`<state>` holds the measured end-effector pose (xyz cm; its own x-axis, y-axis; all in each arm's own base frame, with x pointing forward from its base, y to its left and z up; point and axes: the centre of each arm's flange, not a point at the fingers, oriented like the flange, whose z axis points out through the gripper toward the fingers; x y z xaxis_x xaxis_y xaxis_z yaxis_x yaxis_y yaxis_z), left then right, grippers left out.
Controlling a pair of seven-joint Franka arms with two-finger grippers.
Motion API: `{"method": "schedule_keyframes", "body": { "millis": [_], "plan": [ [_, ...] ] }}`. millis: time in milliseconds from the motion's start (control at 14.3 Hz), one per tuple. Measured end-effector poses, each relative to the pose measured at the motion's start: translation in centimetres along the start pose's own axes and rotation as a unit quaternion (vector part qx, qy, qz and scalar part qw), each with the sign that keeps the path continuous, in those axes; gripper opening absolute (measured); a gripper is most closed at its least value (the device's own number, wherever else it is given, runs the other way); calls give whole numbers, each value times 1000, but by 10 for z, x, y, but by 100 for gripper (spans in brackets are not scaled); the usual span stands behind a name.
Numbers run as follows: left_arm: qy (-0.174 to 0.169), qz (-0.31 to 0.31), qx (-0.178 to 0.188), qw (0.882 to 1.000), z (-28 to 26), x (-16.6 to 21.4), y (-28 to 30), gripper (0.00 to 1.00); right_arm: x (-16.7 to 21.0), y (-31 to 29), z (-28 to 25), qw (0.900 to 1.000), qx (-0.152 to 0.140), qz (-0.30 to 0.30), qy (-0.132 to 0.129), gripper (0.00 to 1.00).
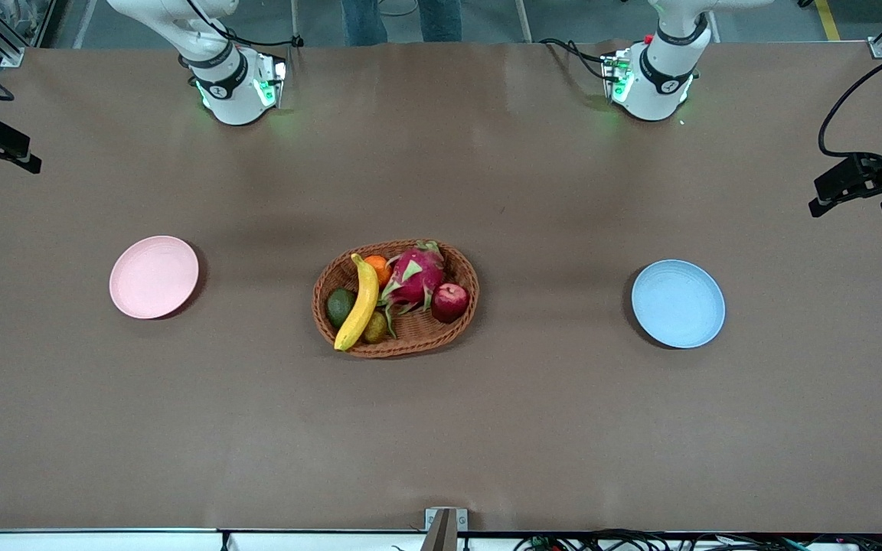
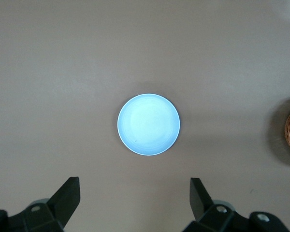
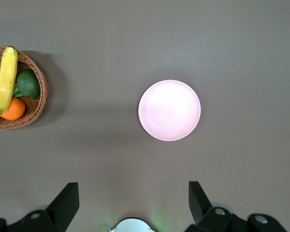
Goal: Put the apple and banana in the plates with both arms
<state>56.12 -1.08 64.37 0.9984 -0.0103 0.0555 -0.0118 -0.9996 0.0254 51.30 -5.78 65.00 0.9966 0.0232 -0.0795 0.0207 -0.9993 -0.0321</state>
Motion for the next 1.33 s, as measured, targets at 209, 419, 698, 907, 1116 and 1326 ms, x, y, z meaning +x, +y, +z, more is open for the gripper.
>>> {"method": "schedule_keyframes", "body": {
  "millis": [209,419,698,907,1116,1326],
  "plan": [
    [-7,0,0,1000,1,-2,0,100,-1,0,0,1000,0,0,-3,100],
    [-9,0,0,1000,1,-2,0,100,0,2,1,1000,0,2,-4,100],
    [-14,-14,-1,1000,5,-2,10,100,37,19,55,999,2,15,-48,100],
    [-37,-5,-1,999,27,1,59,100,83,11,114,998,-2,3,-63,100],
    [-78,-41,3,996,74,4,134,100,107,-62,131,999,-16,13,-44,100],
    [-110,-81,10,991,130,5,201,100,115,-174,155,996,-30,85,-22,100]
  ]
}}
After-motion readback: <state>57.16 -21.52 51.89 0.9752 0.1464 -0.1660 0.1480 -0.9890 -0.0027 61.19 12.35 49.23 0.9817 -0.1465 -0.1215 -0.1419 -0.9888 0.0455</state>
